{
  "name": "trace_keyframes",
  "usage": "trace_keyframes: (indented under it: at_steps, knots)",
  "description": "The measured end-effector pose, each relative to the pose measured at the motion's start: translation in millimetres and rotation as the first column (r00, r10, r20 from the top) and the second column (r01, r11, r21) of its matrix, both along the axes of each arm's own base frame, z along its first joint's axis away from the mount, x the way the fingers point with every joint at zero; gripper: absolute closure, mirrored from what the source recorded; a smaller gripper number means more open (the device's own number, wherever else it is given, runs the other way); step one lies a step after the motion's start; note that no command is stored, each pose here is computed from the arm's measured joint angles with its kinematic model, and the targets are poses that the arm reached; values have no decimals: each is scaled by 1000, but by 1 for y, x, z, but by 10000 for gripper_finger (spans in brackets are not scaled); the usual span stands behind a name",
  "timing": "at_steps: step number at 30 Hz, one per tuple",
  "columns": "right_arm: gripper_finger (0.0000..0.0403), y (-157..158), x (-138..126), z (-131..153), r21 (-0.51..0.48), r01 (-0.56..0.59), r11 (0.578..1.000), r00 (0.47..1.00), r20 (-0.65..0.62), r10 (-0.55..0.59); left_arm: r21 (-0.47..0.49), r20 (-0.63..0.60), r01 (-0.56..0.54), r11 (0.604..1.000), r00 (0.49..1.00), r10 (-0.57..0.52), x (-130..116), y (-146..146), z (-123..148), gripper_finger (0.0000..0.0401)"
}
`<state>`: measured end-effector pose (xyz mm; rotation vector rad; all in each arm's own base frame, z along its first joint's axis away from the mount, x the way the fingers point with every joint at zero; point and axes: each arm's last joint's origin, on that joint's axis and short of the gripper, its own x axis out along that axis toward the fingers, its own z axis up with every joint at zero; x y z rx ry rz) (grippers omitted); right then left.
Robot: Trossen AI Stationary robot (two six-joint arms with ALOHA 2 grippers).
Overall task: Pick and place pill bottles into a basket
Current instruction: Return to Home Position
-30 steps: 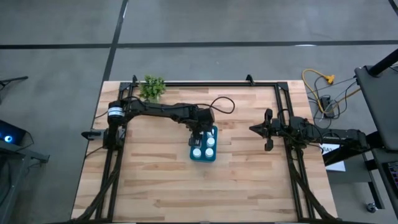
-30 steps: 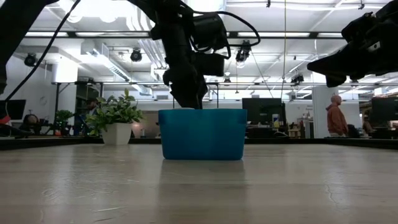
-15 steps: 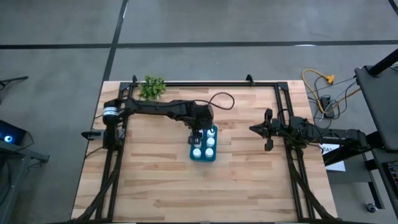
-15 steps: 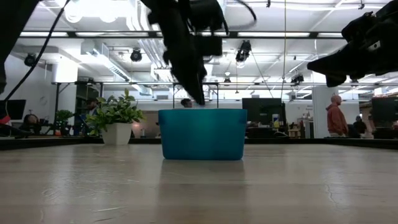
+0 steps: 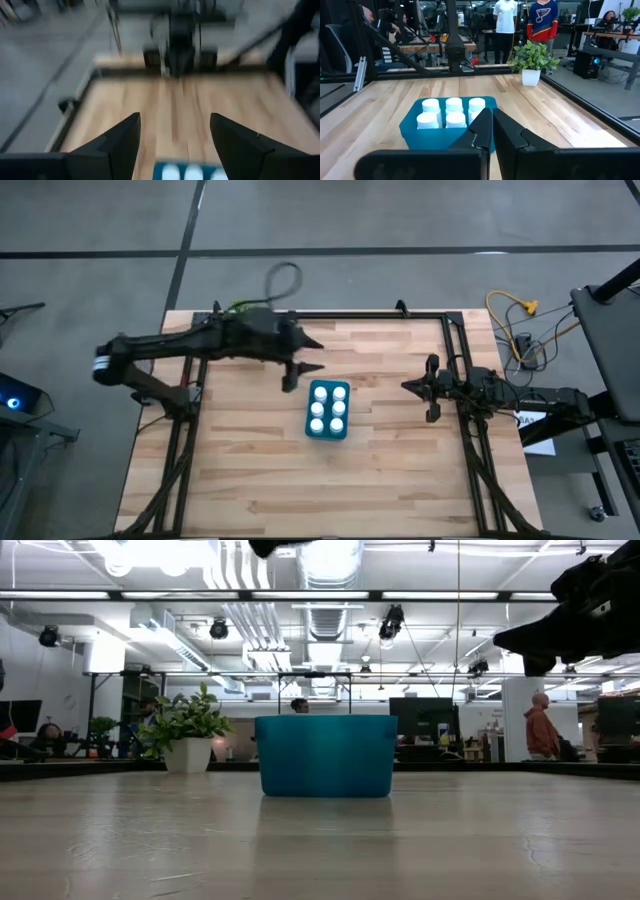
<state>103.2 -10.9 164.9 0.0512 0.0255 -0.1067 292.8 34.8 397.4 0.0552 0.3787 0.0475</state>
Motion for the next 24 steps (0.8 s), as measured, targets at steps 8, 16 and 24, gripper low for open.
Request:
trace_keyframes:
  at_steps: [8,16,24]
  knots:
    - [394,0,0,0,3,1,1000,1000,0,-1,-83,269,-52,995,961,73,-65,-7,-18,179]
    - [394,0,0,-1,0,0,1000,1000,-6,0,-140,673,-67,988,726,144,-116,-11,-63,179]
    - [394,0,0,-1,0,1,1000,1000,-6,-1,-191,761,-62,980,620,188,-153,-14,-107,179]
